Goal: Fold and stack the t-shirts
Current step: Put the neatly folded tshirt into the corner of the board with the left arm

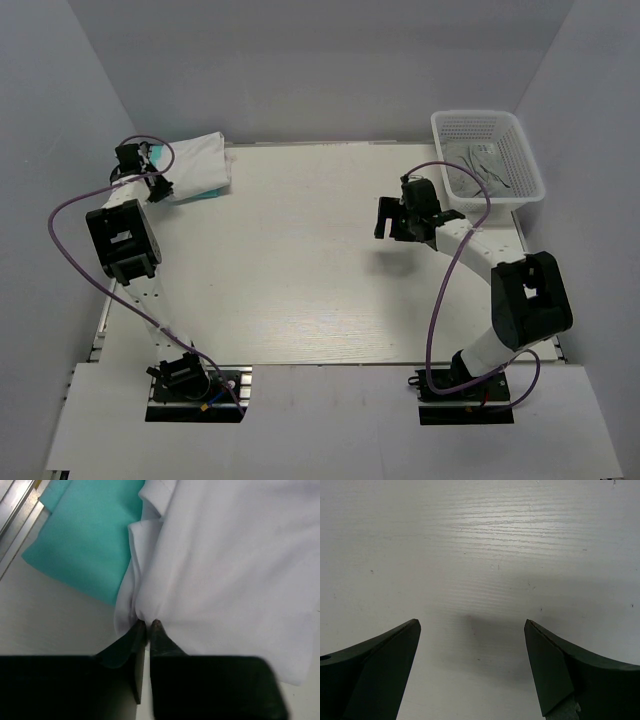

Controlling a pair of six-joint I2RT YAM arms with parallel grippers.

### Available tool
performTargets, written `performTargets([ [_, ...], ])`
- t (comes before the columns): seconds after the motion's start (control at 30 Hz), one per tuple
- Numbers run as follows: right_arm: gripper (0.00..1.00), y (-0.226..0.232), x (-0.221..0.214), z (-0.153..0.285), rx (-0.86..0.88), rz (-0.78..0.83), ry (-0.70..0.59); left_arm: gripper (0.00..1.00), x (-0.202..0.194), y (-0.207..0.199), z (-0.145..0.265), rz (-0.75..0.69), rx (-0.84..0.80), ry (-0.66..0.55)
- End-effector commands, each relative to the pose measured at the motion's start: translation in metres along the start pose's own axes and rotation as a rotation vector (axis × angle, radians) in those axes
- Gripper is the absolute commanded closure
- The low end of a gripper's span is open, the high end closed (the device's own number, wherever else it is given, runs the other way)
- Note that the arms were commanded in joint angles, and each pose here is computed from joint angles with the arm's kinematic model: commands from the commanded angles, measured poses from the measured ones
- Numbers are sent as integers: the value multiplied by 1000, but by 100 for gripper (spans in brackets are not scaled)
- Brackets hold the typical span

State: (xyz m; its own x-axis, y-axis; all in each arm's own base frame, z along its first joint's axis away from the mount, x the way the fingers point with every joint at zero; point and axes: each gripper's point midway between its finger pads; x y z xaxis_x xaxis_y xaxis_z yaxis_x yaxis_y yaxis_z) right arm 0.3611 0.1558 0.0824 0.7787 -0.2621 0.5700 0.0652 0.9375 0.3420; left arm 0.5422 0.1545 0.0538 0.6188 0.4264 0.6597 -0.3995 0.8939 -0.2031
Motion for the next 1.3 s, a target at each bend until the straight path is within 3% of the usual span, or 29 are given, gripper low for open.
performTargets([
  [0.0,10,11,17,0,30,5,-32,84,29,-8,12,-6,-43,-75],
  [0.07,10,11,16,-1,30,-2,-28,100,42,-11,16,-23,-50,-116],
  [0.23,10,14,16,-1,40,-4,-24,100,82,-23,36,-88,-85,-197],
  [0.43,10,16,17,-1,46,-3,-24,100,101,-24,45,-133,-73,-210],
  [0.7,10,16,14,-6,47,-3,-5,100,96,-10,39,-147,-3,-200],
  [0.9,10,16,13,-8,45,-1,4,100,58,31,11,-101,161,-87],
  [1.03,10,16,16,-9,36,1,6,80,41,35,-5,-91,170,-24],
  [1.07,10,17,18,-7,40,-4,-1,56,41,35,-5,-91,170,-24],
  [1.17,10,19,20,-4,46,2,-9,27,35,34,-10,-78,163,0],
  [1.27,10,21,24,1,53,5,-22,15,45,34,-3,-78,174,0],
])
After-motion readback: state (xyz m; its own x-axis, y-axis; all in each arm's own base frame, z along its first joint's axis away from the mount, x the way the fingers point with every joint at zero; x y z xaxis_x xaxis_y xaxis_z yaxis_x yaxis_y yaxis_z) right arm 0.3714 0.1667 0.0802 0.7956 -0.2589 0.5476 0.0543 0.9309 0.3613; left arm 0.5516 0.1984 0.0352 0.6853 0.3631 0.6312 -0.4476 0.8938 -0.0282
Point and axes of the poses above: each gripper's point midway between its finger pads, its own z axis back along the fingers, its own y axis along the line the jaws close on, x = y × z, and after that the axes turned 12 degrees about -z, right-handed
